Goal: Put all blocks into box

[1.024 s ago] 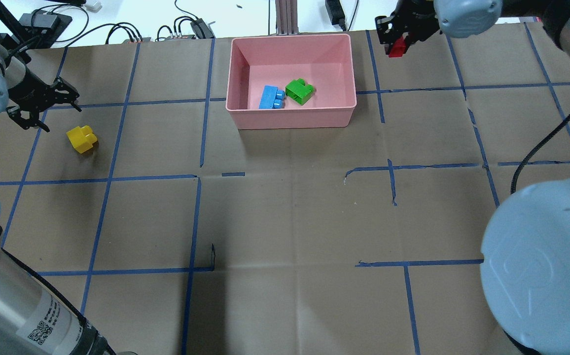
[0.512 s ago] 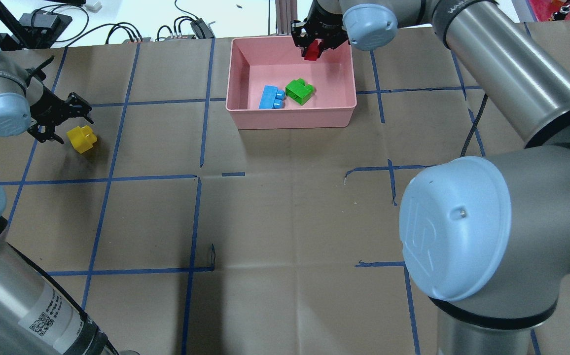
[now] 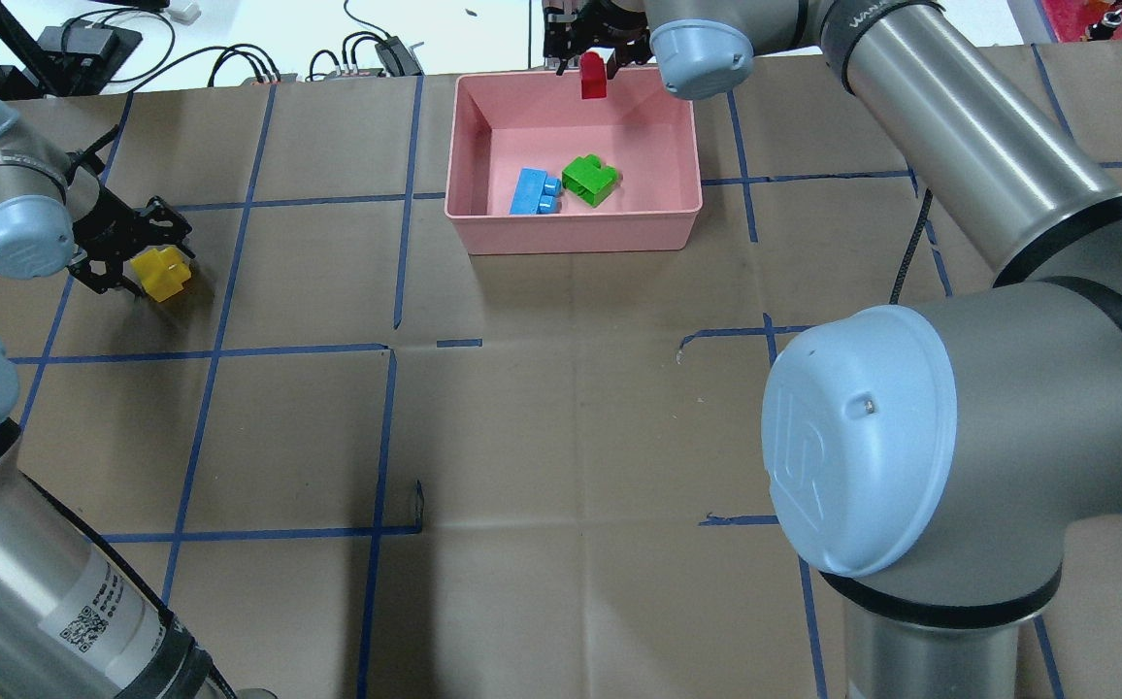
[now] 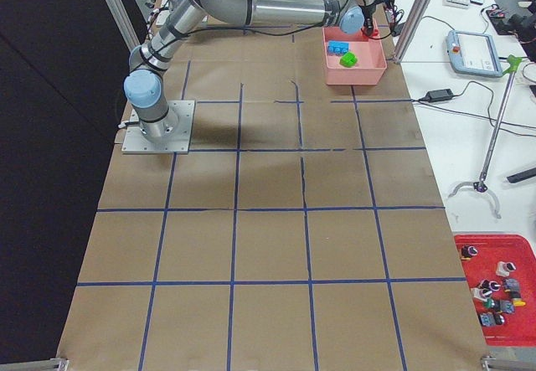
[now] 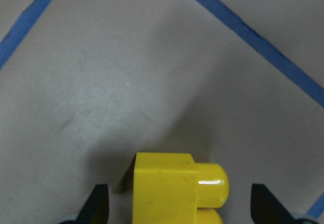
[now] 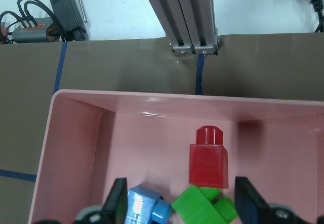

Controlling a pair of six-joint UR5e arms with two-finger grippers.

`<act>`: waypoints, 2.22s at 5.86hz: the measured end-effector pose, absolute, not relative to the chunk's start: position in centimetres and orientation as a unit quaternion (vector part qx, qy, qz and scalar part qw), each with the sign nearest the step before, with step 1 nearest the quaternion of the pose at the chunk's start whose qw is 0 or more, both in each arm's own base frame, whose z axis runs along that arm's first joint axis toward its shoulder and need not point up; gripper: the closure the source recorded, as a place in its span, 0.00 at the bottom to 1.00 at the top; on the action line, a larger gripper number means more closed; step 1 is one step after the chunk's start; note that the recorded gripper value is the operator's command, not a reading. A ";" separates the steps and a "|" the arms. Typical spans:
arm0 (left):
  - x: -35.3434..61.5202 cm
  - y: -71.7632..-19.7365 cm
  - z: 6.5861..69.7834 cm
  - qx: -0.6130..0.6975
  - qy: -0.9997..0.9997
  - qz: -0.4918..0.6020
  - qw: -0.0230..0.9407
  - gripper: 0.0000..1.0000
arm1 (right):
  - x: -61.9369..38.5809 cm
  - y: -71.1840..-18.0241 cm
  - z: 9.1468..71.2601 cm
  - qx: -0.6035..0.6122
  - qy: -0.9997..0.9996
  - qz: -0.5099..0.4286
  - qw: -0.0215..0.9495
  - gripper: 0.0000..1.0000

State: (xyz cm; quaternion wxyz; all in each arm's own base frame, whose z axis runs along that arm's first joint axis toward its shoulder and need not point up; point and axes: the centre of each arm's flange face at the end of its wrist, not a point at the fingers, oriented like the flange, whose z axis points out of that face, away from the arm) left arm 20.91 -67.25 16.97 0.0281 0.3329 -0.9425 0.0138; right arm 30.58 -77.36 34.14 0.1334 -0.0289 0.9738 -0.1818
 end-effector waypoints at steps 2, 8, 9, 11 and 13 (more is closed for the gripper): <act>21.0 -67.2 17.5 0.333 -0.943 0.013 0.023 0.79 | 30.5 -77.3 33.8 -0.030 0.974 -0.183 0.129 0.00; 15.6 -72.6 39.1 0.231 -0.972 0.018 0.025 0.97 | 19.1 -71.9 43.3 -0.064 0.996 -0.045 0.031 0.00; 9.7 -73.8 42.5 0.187 -0.982 0.014 0.026 0.97 | 18.5 -69.4 45.6 -0.066 0.997 -0.029 0.026 0.00; -3.7 -75.2 42.9 0.100 -0.994 -0.001 0.033 0.97 | 16.8 -60.7 49.3 -0.056 0.998 0.016 0.024 0.00; -15.5 -76.4 38.3 0.038 -0.998 -0.010 0.038 0.96 | 15.3 -51.6 50.8 -0.046 0.999 0.001 0.024 0.00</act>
